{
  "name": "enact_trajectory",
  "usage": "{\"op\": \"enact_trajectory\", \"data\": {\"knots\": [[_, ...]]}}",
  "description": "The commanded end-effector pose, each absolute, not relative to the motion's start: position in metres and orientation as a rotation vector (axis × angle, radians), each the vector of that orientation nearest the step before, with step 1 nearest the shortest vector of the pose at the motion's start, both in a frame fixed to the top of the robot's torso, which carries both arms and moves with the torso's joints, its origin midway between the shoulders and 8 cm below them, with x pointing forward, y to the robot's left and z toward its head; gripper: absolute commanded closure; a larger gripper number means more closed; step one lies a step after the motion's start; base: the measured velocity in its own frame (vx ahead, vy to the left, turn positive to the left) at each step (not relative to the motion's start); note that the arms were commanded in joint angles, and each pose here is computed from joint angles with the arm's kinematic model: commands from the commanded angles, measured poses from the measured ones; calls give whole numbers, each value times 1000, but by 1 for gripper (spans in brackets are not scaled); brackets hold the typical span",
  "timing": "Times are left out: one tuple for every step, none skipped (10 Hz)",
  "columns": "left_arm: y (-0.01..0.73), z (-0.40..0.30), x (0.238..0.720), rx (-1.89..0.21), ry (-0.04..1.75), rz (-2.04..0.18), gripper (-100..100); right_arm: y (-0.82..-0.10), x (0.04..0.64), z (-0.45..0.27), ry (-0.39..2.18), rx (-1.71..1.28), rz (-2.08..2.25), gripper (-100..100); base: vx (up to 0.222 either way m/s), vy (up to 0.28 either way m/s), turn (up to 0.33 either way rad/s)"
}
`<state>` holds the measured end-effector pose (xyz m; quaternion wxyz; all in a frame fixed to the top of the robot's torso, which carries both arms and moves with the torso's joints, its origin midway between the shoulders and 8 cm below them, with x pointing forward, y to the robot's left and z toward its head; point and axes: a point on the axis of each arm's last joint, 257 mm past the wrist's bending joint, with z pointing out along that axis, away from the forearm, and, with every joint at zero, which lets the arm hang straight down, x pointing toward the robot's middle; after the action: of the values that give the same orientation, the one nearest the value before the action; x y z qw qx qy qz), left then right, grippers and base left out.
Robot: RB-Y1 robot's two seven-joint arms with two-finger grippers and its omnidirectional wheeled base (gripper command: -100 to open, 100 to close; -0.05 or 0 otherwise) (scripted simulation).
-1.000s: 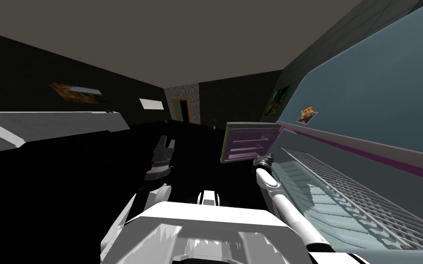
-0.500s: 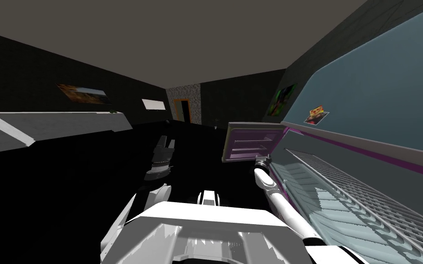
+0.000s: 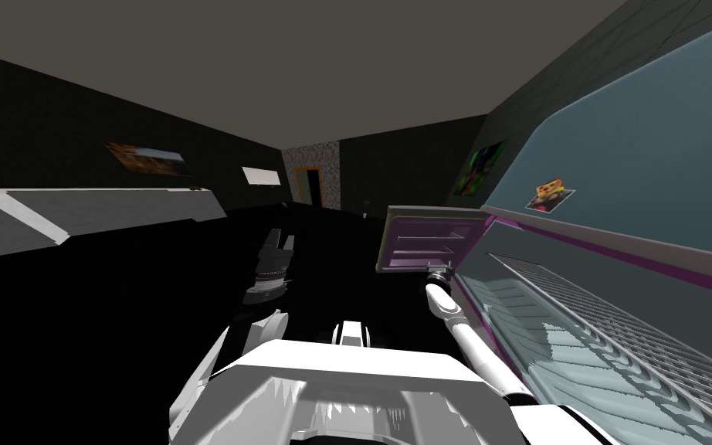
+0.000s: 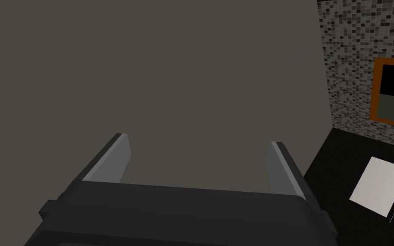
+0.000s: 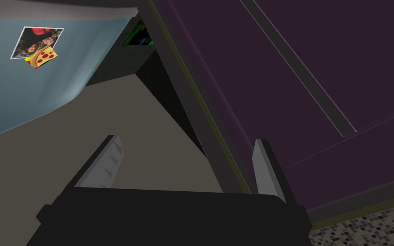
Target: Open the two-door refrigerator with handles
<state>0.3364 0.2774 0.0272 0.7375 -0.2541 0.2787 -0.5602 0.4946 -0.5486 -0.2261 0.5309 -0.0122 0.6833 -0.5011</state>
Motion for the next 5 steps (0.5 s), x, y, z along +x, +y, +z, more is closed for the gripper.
{"op": "enact_trajectory", "data": {"knots": [[277,27,336,-558,612,-1230,0,-546,497,-234,1634,-1,-1155,-100,33,62,21],[277,27,336,-558,612,-1230,0,-544,499,-238,1637,13,-1135,-100,34,73,34],[277,27,336,-558,612,-1230,0,-543,500,-242,1639,25,-1117,-100,45,73,31],[277,27,336,-558,612,-1230,0,-542,501,-246,1642,36,-1101,-100,44,63,31],[277,27,336,-558,612,-1230,0,-541,501,-249,1645,46,-1087,-100,29,60,21]]}}
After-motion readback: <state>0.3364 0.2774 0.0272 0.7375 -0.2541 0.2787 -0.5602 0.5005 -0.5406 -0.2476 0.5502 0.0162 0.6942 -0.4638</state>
